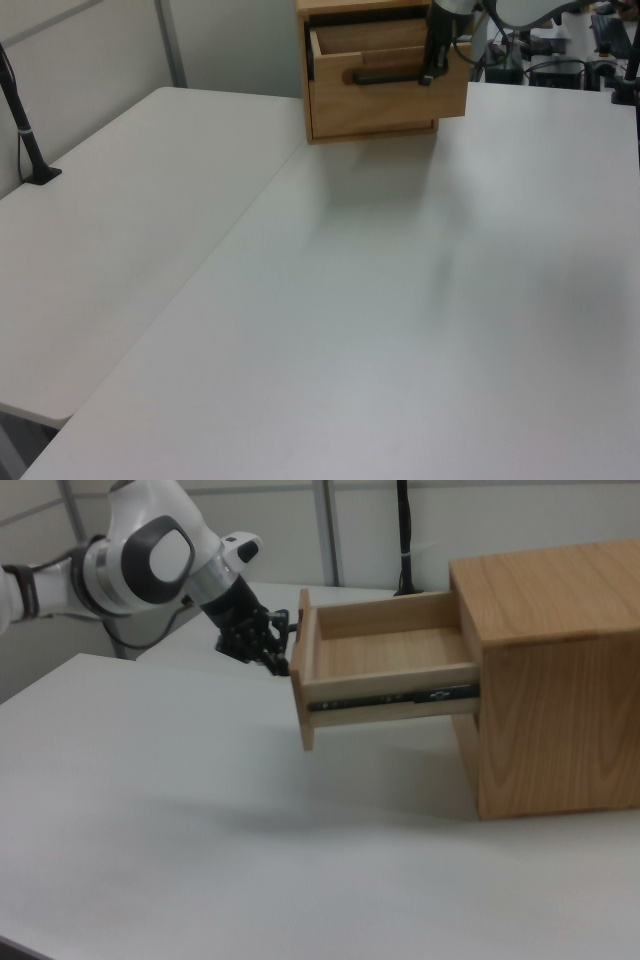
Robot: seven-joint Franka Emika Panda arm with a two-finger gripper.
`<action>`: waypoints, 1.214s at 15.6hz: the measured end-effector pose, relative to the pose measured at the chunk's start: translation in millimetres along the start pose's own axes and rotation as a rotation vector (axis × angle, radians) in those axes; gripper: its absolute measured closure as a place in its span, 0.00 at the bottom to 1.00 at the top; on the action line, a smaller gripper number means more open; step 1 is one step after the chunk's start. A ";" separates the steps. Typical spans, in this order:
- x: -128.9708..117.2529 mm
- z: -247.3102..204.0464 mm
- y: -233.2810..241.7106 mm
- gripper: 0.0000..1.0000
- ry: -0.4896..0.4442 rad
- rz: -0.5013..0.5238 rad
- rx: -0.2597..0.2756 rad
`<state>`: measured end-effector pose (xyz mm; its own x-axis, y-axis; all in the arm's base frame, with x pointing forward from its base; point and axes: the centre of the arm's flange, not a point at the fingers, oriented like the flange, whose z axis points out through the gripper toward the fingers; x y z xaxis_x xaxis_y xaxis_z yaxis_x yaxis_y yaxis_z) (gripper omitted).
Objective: Open the drawer by sliding it
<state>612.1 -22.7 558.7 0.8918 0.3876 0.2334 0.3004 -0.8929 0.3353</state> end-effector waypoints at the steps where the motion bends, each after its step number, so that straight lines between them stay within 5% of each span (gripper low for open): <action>1: 1.7 -10.6 -2.6 0.74 -0.012 0.020 0.026; 4: 2.6 -53.1 -25.2 0.43 -0.066 0.088 0.109; 8: 4.3 -63.8 -40.7 0.04 -0.082 0.220 0.121; 12: -0.2 -60.1 -58.8 0.00 -0.179 0.433 0.205; 15: -12.3 -57.2 -64.4 0.00 -0.292 0.465 0.264; 19: -23.7 -56.5 -65.0 0.00 -0.382 0.453 0.280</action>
